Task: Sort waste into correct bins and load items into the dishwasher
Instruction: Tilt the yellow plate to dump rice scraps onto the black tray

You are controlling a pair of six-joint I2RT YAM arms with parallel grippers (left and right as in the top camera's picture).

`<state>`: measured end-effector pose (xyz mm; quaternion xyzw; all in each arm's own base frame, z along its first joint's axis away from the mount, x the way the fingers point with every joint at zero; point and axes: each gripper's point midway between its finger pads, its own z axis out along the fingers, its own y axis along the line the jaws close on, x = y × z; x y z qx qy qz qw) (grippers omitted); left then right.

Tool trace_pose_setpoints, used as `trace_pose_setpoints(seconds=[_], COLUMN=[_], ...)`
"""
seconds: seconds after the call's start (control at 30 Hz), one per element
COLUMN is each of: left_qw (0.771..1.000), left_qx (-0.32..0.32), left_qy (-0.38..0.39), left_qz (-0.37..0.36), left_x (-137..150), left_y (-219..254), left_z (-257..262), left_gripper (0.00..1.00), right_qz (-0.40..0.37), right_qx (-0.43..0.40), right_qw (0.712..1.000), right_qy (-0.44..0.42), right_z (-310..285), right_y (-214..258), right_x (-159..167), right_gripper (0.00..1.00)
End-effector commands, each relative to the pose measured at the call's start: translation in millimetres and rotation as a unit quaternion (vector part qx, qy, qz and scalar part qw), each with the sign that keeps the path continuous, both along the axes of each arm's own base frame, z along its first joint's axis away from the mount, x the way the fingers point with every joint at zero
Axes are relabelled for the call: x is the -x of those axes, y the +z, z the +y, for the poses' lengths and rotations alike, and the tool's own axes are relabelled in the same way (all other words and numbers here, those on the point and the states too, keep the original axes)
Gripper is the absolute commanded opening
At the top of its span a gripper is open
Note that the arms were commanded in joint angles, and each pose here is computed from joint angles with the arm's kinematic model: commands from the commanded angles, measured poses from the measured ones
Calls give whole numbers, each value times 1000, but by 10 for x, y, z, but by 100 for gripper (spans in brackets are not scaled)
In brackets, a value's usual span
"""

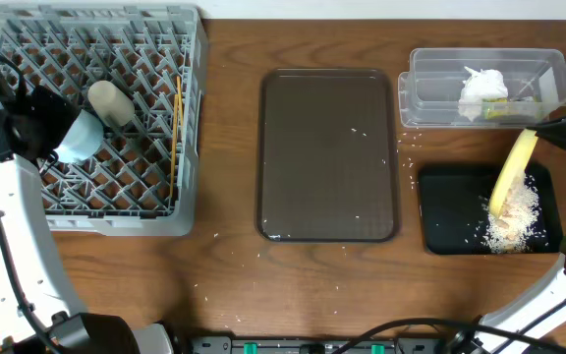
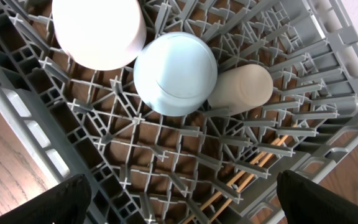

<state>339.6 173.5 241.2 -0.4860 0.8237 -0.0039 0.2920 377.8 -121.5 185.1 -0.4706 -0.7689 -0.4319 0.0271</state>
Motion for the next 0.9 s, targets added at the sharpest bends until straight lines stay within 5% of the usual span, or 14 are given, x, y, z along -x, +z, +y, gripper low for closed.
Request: trace_pose_setpoints(seconds=[0.0, 0.87], left_qw=[1000, 1000], left_qx=[-2, -2], left_qy=[5, 5], left_qz=[-2, -2], left_x=[-4, -3], left_y=[24, 23], left_z=[22, 22], left_gripper=[96, 96], right_qz=[-31, -24], right_qx=[-10, 5], right_qw=[999, 1000], right_qy=[-9, -6], right_z=[12, -67], right_y=[185, 62], right_x=[-49, -26], right_gripper=[1, 1])
